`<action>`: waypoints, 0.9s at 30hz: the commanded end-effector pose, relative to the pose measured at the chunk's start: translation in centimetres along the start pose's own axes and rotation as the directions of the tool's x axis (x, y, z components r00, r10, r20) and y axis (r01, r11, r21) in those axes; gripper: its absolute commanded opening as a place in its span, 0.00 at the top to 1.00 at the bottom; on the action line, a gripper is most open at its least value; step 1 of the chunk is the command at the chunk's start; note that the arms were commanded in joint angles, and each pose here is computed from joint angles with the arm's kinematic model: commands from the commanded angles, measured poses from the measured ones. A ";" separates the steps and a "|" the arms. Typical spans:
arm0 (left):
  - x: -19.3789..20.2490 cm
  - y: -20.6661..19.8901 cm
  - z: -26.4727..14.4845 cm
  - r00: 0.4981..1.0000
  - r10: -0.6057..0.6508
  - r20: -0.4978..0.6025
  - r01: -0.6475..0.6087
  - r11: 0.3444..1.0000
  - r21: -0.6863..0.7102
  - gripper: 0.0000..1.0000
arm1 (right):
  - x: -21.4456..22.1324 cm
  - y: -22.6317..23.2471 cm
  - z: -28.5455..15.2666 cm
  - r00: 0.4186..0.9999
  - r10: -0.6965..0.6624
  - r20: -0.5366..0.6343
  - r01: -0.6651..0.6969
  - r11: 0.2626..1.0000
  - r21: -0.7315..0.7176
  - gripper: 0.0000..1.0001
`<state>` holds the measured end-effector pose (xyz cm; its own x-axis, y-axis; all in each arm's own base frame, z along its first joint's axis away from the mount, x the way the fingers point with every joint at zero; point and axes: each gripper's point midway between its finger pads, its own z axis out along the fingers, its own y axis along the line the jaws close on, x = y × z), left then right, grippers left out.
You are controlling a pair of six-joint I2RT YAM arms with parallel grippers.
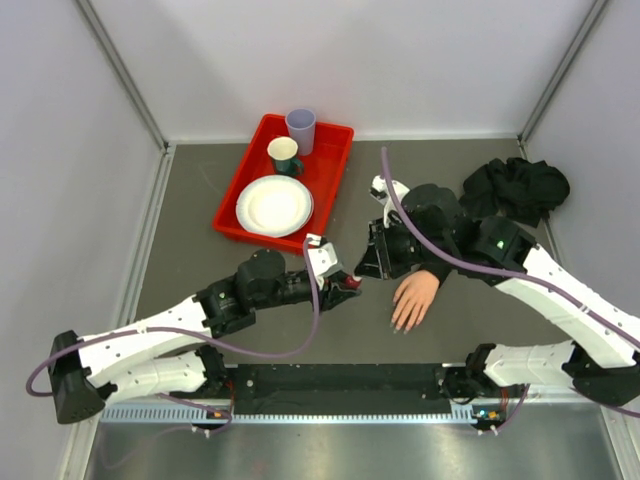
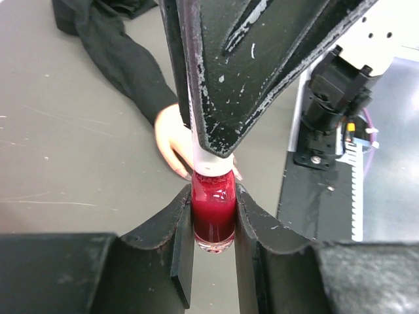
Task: Paint the nails
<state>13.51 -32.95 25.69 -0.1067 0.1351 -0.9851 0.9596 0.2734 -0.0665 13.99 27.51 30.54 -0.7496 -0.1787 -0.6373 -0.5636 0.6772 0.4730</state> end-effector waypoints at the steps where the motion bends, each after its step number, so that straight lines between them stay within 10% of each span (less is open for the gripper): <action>1: -3.7 -2.2 -1.2 0.991 -0.008 0.134 -0.006 0.995 0.103 1.00 | -0.1 1.8 -0.5 0.998 -0.055 0.019 0.057 0.993 -0.107 1.00; 10: -4.6 -10.3 -3.7 0.988 -0.093 0.124 0.010 0.835 0.551 1.00 | 3.3 6.8 -3.0 0.912 -0.384 0.141 0.399 0.755 -0.521 1.00; 17: -4.1 -11.2 -2.8 0.992 -0.122 0.032 0.075 0.778 0.624 1.00 | 5.0 6.8 -3.5 0.795 -0.552 0.252 0.584 0.580 -0.568 1.00; 23: -4.6 -9.3 -1.9 0.992 -0.101 0.081 0.045 0.855 0.516 1.00 | 4.2 5.3 -2.5 0.816 -0.535 0.218 0.568 0.671 -0.477 1.00; 27: -4.4 -6.3 -0.8 0.993 -0.067 0.098 0.029 0.938 0.345 1.00 | 2.2 1.9 -1.4 0.896 -0.422 0.139 0.444 0.861 -0.247 0.63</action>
<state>4.59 -33.75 25.44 -0.2968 0.2019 -0.9334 0.9234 -0.1883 -0.3343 6.66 27.47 30.31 -0.3173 -0.4123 -0.8540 -0.9457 0.0699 0.3176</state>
